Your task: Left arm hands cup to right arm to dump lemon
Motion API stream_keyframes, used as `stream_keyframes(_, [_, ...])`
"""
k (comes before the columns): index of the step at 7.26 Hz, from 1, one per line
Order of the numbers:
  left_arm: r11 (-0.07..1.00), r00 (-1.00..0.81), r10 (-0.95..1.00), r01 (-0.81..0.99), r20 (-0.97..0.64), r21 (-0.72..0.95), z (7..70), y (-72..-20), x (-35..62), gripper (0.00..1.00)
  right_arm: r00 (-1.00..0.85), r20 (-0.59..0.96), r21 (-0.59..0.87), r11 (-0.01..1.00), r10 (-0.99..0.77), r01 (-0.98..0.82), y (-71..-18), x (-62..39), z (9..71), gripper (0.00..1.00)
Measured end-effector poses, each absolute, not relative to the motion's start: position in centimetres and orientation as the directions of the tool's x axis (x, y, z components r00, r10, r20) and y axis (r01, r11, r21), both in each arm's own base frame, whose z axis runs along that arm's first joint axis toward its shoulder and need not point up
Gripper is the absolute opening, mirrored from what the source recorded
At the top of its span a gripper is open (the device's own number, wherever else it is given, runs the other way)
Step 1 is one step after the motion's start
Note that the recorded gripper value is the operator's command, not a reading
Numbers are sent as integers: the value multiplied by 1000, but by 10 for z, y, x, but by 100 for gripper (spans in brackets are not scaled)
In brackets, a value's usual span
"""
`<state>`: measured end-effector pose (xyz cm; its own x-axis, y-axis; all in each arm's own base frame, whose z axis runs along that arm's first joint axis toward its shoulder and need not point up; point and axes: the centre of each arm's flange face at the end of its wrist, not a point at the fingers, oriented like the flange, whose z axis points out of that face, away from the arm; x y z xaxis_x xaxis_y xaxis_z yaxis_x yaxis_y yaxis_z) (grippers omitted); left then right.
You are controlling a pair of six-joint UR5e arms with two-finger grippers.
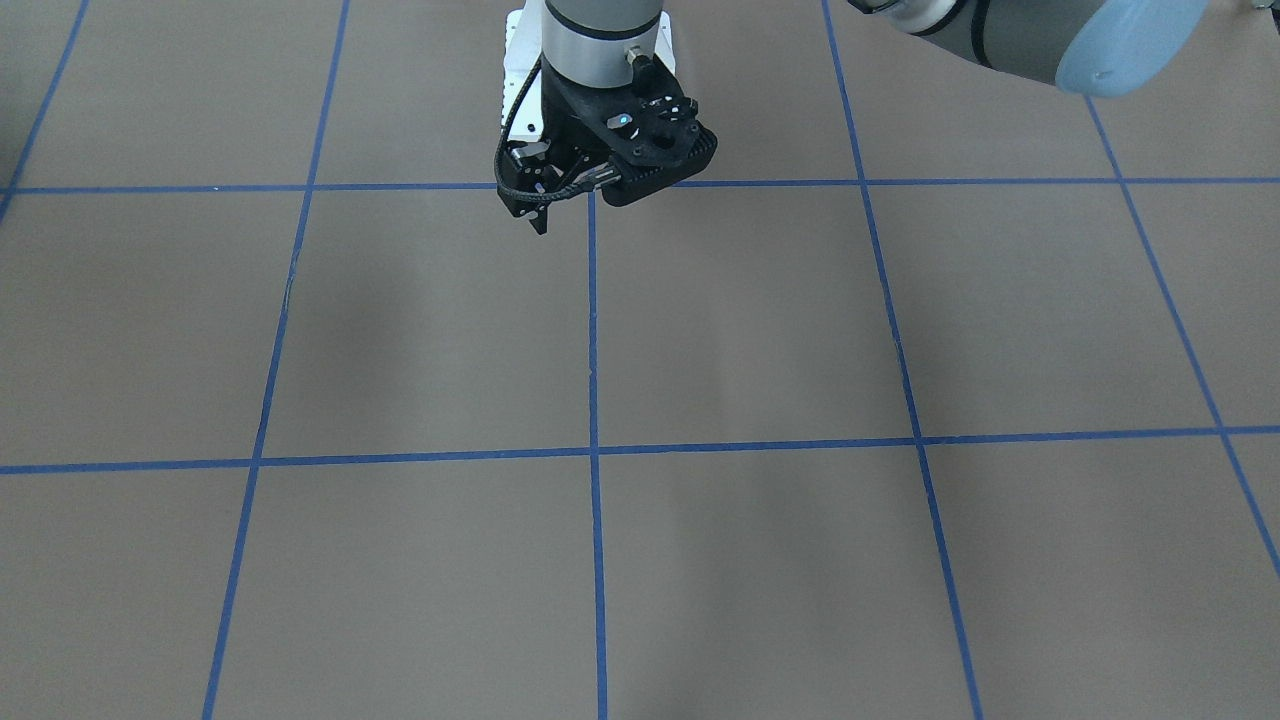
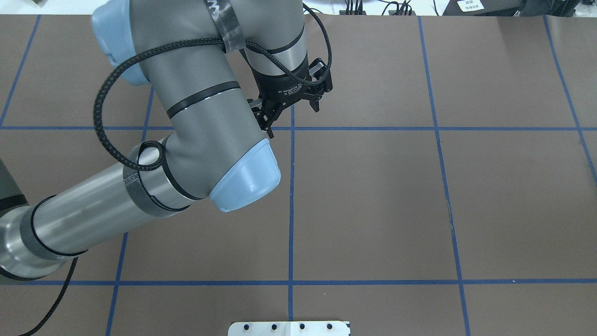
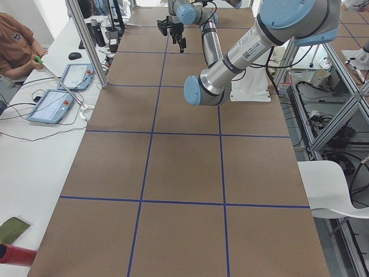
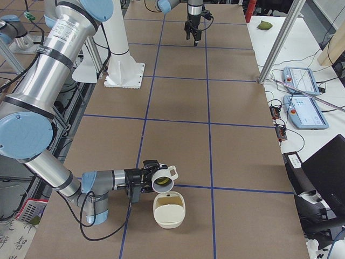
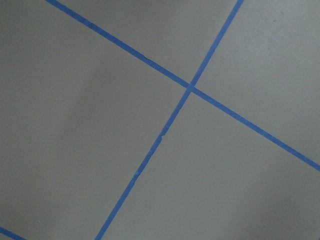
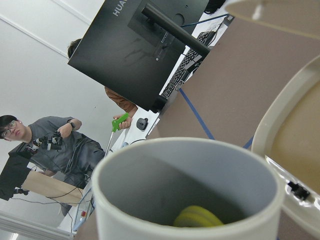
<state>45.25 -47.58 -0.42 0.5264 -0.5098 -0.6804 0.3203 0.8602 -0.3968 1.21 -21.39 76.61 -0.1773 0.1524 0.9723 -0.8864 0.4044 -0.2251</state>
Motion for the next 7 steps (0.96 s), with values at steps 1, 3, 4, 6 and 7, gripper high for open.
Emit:
stream_keyframes(1, [861,526,-509,323,-681,-394,-4,-476,452,100,-218,960,-271,388,176,-881,-214,13,771,10])
stream_keyframes(3, [862,526,-507,330,-682,-386,-4,-477,452,100,-306,927,-366,359,215,-859,-216,18,777,10])
stream_keyframes(4, [862,526,-507,332,-683,-384,-4,-478,451,100,-362,902,-425,346,233,-836,-220,20,779,11])
stream_keyframes(6, [861,525,-508,334,-683,-383,-4,-479,450,100,-456,850,-524,333,265,-784,-238,20,786,11])
stream_keyframes(7, [860,524,-509,336,-683,-383,-4,-480,449,100,-502,818,-573,326,280,-752,-244,21,786,12])
